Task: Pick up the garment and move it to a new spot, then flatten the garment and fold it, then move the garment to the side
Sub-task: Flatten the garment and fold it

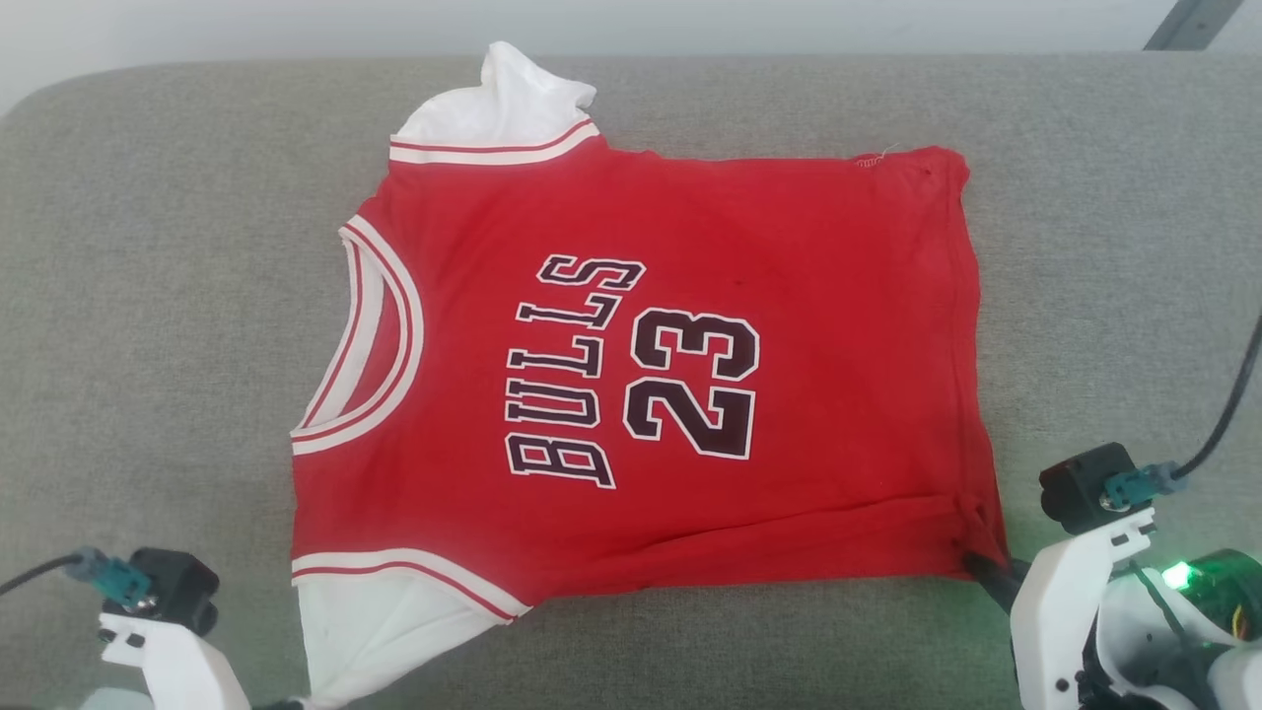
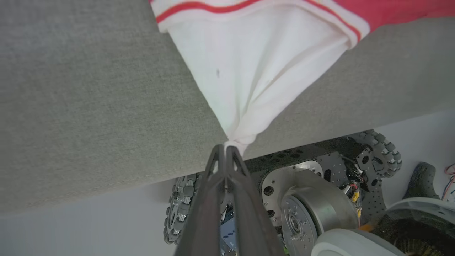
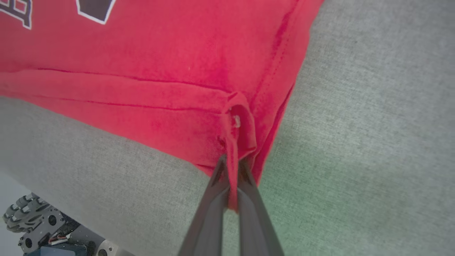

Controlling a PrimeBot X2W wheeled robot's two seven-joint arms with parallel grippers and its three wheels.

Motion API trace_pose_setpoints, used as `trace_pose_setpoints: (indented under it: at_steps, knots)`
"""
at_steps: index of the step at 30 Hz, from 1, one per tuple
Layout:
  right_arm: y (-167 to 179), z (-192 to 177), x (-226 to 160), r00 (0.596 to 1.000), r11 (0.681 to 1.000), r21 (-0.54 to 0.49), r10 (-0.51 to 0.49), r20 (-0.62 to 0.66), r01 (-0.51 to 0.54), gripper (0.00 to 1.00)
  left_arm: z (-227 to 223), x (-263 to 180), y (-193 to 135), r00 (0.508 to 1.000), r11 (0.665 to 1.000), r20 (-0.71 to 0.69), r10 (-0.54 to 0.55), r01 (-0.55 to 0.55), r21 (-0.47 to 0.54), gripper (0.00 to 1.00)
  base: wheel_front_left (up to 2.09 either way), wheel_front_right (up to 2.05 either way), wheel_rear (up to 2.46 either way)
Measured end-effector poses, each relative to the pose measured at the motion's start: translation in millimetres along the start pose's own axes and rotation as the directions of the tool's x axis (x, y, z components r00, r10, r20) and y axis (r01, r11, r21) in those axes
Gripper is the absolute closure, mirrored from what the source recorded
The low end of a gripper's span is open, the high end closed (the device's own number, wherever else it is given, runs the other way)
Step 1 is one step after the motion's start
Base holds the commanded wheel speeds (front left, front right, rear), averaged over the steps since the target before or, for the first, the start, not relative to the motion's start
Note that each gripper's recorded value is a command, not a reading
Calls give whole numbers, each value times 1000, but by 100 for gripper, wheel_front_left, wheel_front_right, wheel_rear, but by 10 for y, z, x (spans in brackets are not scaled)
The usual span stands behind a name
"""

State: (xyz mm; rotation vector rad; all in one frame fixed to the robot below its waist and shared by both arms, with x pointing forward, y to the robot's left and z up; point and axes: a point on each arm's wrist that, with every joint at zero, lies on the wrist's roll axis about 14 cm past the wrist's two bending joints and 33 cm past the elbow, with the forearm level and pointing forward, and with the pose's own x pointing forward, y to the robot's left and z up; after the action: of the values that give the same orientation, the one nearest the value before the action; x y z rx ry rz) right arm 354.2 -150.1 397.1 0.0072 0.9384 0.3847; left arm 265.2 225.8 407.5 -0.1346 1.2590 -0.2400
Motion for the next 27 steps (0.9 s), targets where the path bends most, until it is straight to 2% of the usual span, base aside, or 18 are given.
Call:
trace_pose_setpoints:
  at_steps: [3, 9, 13, 17, 19, 21, 27]
  knots:
    - [12, 13, -48, 1000, 1000, 29, -1, 28, 0, 100, 163, -44, 10, 998, 999, 61, 12, -14, 43, 100, 0, 0, 0]
    - [14, 227, -137, 992, 999, 45, -16, 126, 10, 100, 893, -285, 110, 958, 979, 280, 56, -107, 171, 100, 0, 0, 0]
    - [-36, 494, -194, 975, 998, 50, -42, 216, 32, 100, 1411, -471, 118, 913, 953, 404, 59, -172, 249, 100, 0, 0, 0]
    - [-96, 706, -204, 960, 997, 44, -67, 272, 57, 100, 1924, -631, 101, 860, 913, 508, 45, -242, 328, 100, 0, 0, 0]
    - [-130, 876, -163, 949, 997, 49, -74, 307, 62, 100, 2222, -619, 70, 842, 889, 539, 18, -260, 377, 100, 0, 0, 0]
    - [-185, 963, -115, 945, 996, 43, -89, 315, 79, 100, 2402, -561, 78, 837, 879, 546, 8, -266, 395, 100, 0, 0, 0]
    - [-277, 1148, 84, 942, 994, 40, -105, 320, 97, 100, 2687, -235, 115, 859, 878, 512, -10, -237, 416, 100, 0, 0, 0]
